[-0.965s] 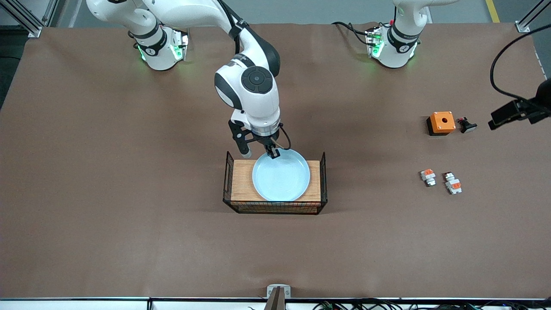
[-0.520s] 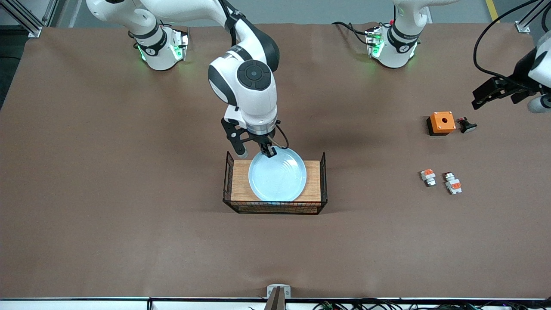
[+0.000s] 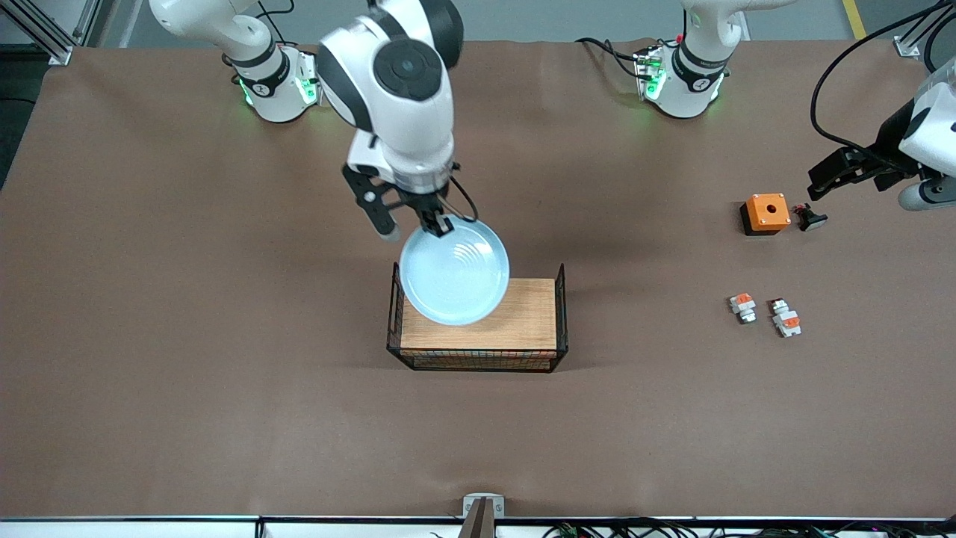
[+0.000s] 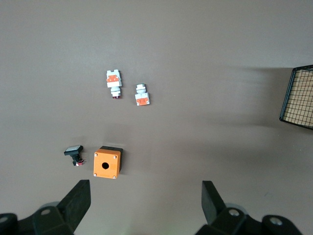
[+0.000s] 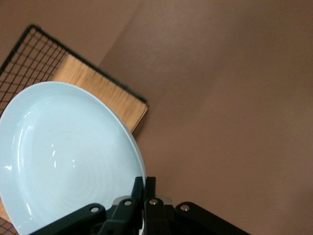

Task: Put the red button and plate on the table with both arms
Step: 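Lift the blue plate out of the tray with the right gripper, then lower the held plate onto the table with the right gripper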

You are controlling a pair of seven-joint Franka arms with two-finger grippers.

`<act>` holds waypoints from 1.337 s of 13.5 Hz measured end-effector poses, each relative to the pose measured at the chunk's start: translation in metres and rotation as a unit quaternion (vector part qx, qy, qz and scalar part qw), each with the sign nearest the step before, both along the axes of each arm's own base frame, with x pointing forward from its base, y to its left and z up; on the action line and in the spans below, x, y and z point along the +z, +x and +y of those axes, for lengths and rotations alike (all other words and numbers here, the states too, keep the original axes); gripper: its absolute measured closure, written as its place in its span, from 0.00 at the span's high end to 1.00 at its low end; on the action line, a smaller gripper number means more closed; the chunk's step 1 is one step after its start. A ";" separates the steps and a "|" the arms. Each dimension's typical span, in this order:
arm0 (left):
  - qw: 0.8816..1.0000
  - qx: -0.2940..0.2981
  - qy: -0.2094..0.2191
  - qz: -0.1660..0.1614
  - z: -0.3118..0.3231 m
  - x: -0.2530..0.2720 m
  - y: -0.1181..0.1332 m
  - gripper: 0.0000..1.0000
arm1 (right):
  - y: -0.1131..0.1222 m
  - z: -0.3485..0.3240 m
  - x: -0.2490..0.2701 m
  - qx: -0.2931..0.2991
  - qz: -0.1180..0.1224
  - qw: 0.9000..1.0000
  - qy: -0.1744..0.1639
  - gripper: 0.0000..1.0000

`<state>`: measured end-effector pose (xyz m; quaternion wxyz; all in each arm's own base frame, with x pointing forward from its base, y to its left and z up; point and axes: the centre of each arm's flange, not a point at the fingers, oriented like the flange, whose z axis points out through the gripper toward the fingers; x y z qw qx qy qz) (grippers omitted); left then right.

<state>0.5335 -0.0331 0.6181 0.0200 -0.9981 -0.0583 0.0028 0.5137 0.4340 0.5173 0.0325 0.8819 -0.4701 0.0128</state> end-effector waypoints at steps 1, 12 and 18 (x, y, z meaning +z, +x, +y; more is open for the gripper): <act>1.000 0.000 0.000 0.000 0.000 0.000 0.000 1.00 | -0.001 -0.020 0.022 0.015 0.010 1.000 -0.003 0.03; 1.000 -0.002 0.000 -0.006 -0.002 0.006 0.000 1.00 | 0.082 -0.345 0.066 0.251 0.097 0.962 0.051 0.03; 1.000 -0.002 0.000 -0.007 -0.002 0.006 0.000 1.00 | 0.106 -0.444 -0.042 0.363 0.089 0.925 0.073 0.03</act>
